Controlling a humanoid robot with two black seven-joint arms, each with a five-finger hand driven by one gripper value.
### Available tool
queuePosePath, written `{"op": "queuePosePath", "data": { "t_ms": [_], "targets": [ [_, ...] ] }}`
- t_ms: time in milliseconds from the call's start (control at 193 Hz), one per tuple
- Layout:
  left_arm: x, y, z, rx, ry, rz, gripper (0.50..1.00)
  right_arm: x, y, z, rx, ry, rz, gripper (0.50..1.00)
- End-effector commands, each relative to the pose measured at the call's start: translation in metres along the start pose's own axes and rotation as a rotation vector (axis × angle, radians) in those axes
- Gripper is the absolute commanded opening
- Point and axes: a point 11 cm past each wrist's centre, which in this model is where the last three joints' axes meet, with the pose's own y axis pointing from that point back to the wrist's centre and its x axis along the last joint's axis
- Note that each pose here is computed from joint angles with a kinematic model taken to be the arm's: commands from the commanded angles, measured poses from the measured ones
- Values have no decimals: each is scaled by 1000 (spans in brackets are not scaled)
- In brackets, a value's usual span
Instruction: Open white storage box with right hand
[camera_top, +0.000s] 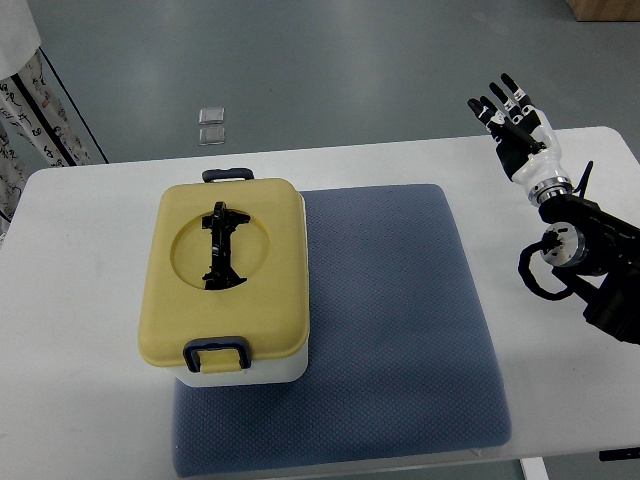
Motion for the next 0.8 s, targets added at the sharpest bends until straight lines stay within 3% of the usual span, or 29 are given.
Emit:
{"op": "queuePosePath", "data": {
  "t_ms": [0, 161, 384, 607, 793],
  "targets": [
    [0, 0, 0, -1, 0, 1, 1000, -5, -4, -5, 10, 10, -23, 930],
    [0, 0, 0, 0, 0, -1, 1000, -30, -15, -20, -9, 249, -187, 930],
    [0, 0, 0, -1, 0, 1, 1000, -76, -38, -72, 63, 578, -412, 930],
    [0, 0, 0, 0, 0, -1, 1000, -154, -46, -102, 137, 906, -703, 928],
    [0, 0, 0, 0, 0, -1, 1000, -240, -25, -106, 204, 1096, -1030, 926]
  ]
}}
